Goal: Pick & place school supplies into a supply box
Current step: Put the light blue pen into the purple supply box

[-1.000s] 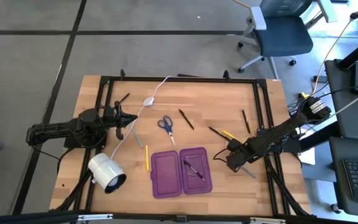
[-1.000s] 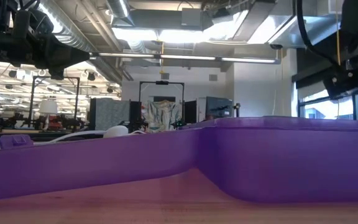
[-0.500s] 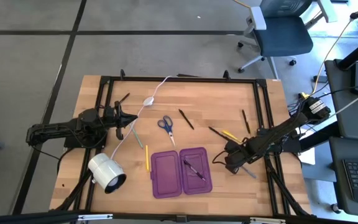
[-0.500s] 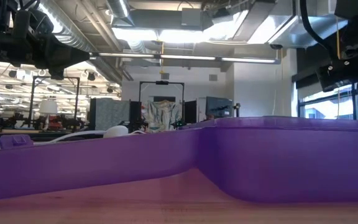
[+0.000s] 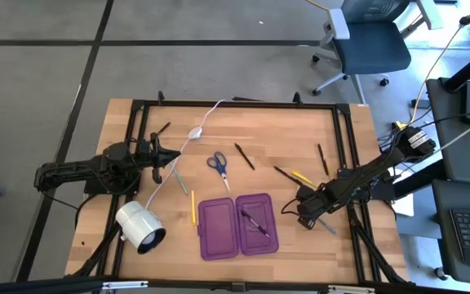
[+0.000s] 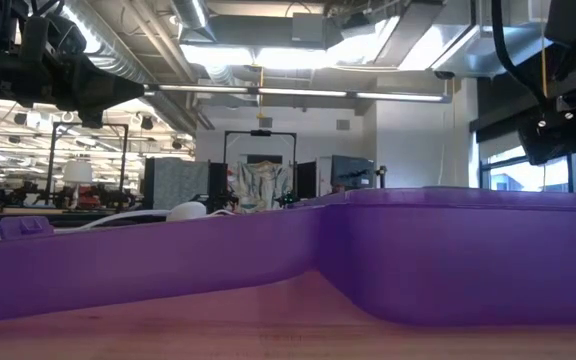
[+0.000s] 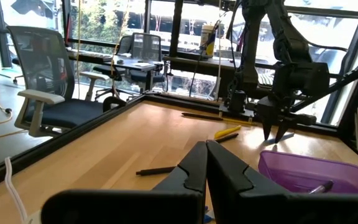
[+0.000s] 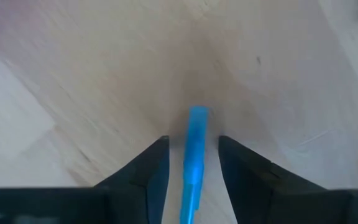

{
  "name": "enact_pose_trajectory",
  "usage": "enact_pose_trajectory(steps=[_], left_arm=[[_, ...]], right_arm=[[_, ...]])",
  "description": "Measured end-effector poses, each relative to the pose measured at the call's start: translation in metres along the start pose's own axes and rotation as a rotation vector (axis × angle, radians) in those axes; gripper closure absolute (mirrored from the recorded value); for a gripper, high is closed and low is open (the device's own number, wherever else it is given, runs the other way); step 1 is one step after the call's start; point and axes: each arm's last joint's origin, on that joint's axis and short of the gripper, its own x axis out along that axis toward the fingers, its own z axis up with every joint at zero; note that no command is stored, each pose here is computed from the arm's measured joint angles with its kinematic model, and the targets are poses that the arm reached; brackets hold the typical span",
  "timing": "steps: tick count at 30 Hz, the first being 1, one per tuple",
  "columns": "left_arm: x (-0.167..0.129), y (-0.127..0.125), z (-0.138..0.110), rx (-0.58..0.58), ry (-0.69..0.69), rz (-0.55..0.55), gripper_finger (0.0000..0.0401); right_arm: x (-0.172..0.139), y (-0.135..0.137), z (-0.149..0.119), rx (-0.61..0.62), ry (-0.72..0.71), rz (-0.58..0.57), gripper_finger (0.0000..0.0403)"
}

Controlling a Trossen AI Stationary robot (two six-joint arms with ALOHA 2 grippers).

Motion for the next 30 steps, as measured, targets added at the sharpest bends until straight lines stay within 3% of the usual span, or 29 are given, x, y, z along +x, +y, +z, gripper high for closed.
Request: enact_pose_trajectory(steps=[7, 12, 30], left_arm=[[0.000, 0.000, 0.000, 0.001, 0.000, 0.001, 0.0397], [0.000, 0.000, 0.000, 0.033, -0.001, 0.006, 0.0397], [0.000, 0.000, 0.000, 0.034, -0.001, 0.007, 0.0397]], right_arm=[[0.001, -0.002, -0.001, -0.105, -0.005, -0.028, 0.0330], [0.001, -0.003, -0.001, -0.109, -0.010, -0.032, 0.0375], [-0.014, 0.016, 0.008, -0.125, -0.049, 0.031, 0.0369]])
